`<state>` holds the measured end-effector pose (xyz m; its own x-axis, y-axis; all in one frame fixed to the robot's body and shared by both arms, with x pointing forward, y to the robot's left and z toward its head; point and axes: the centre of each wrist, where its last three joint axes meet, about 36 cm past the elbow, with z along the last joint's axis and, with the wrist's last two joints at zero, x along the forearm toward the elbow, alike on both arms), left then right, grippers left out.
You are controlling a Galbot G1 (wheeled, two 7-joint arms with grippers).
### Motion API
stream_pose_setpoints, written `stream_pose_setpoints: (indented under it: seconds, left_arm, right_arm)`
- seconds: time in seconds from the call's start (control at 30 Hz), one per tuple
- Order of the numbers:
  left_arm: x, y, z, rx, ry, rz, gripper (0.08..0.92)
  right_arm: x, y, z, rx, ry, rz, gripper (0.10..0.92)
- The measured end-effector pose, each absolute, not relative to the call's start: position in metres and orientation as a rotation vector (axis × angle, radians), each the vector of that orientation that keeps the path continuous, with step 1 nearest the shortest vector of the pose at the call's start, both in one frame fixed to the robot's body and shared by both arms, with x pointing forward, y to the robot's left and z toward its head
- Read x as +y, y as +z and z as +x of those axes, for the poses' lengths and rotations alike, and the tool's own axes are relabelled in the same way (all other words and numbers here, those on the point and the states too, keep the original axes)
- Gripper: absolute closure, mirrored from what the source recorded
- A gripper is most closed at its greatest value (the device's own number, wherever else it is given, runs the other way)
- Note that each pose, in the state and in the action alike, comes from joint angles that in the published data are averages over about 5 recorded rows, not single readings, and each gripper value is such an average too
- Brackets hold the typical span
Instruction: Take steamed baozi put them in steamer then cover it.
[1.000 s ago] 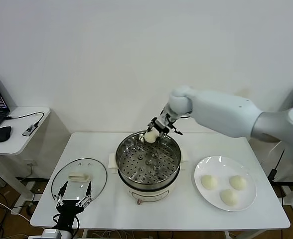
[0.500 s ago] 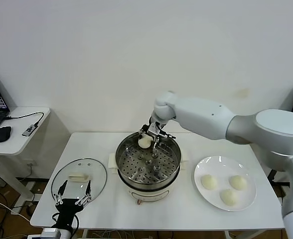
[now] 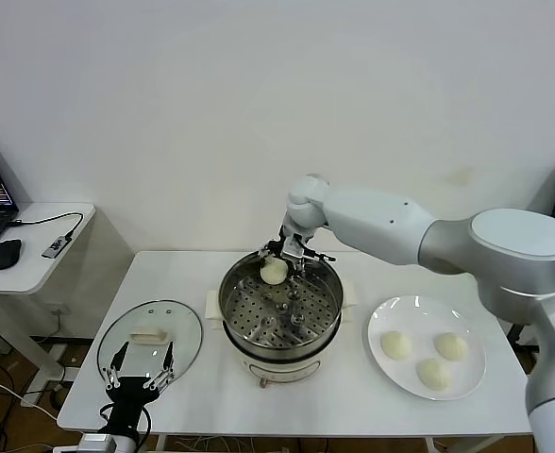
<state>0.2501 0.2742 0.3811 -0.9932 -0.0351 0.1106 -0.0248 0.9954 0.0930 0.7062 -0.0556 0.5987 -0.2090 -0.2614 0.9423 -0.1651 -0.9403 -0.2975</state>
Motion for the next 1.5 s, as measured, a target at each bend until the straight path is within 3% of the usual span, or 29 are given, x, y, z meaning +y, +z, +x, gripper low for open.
stream_pose_setpoints:
  seconds: [0.33,0.77,1.2,1.5]
  left_arm:
    - [0.271,0.389,0.246,-3.031,-0.142,0.032,0.177]
    - [0.264,0.398,0.244,-3.045,-0.094,0.025,0.177]
    - [0.261,0.397,0.239,-3.027,-0.101,0.008,0.177]
    - [0.258,0.396,0.24,-3.019,-0.102,0.014,0.177]
  right_arm:
    - [-0.085,0.648,0.686,0.725,-2.352,-1.984,0.199]
    - [-0.182,0.679,0.65,1.189,-2.42,-2.044,0.2]
    - [-0.302,0.646,0.594,1.856,-2.452,-1.984,0.2]
    - [-0.341,0.598,0.572,2.1,-2.431,-2.005,0.2]
